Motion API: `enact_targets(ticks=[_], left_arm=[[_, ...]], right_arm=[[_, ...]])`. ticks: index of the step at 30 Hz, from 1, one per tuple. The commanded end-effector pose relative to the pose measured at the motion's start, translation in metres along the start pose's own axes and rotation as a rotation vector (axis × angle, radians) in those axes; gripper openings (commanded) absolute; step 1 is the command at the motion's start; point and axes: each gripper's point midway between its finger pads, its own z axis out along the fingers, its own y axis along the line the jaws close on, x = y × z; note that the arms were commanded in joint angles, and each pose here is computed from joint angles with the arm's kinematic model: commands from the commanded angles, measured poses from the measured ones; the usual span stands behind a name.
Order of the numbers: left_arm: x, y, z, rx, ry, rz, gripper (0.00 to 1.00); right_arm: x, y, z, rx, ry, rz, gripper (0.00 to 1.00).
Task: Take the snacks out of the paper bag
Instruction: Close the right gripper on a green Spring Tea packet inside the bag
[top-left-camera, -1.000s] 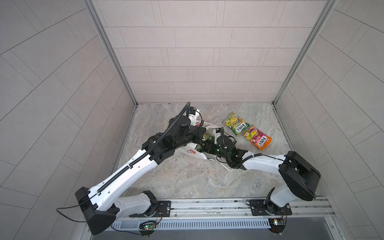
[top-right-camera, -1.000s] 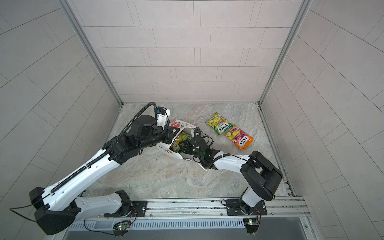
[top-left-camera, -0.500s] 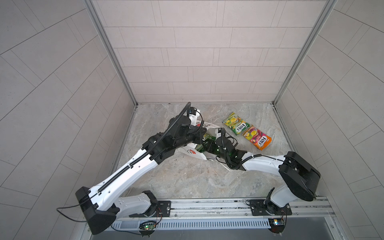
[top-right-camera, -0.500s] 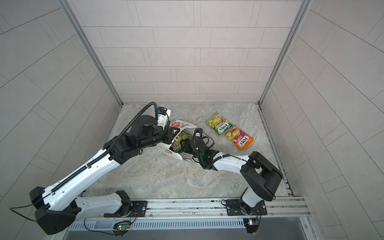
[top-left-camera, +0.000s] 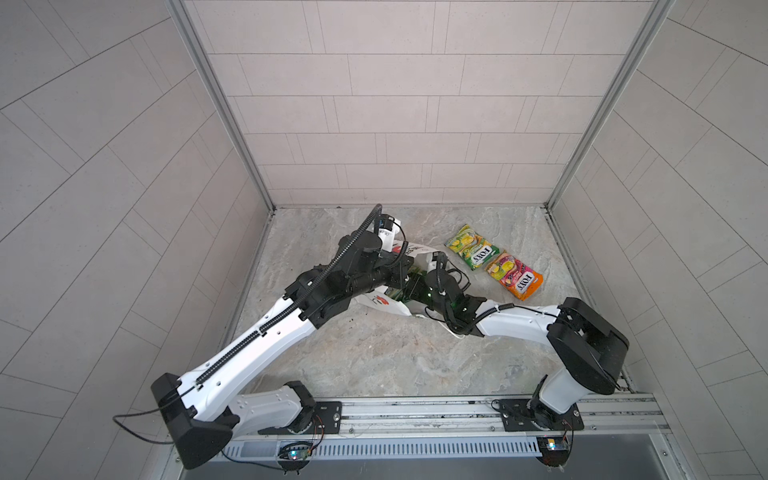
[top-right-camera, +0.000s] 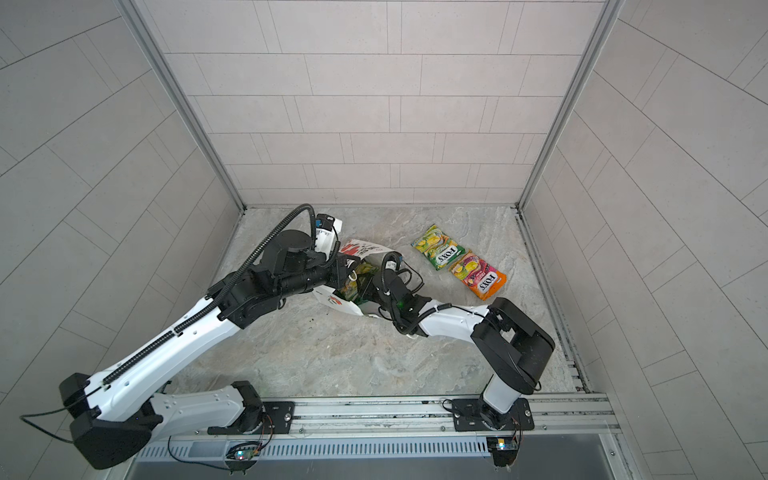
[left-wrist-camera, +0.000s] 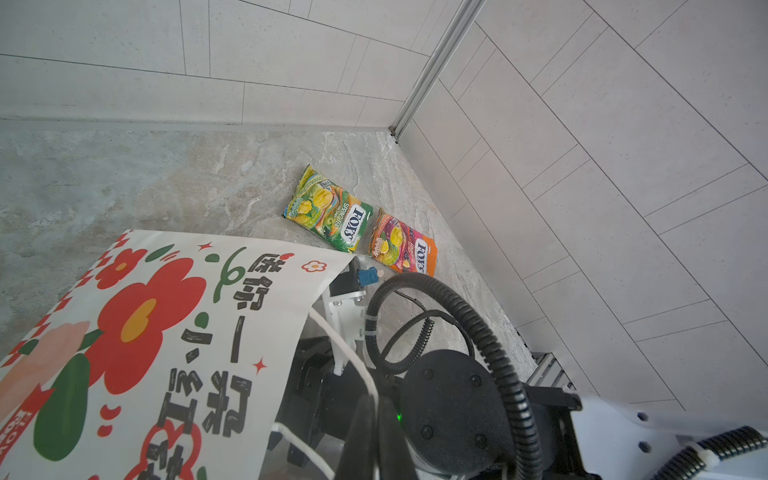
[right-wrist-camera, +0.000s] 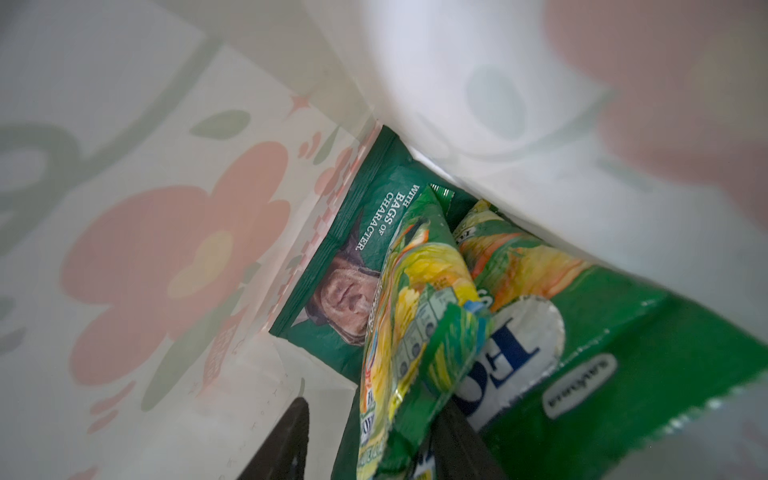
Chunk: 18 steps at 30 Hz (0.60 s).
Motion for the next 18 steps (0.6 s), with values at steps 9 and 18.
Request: enact_targets(ticks=[9,18], left_arm=[[-0.013,-0.017,-0.005,0.065,-0.037,0.003,0.00],[-0.013,-0.005,-0.009,0.005,-0.049,0.012,0.00]], right_arm=[[-0.010,-0.010,0.016,0.118,-0.046,-0.029,0.43],[-0.002,0.011,0.023,0.013,0.016,-0.138,0.00]])
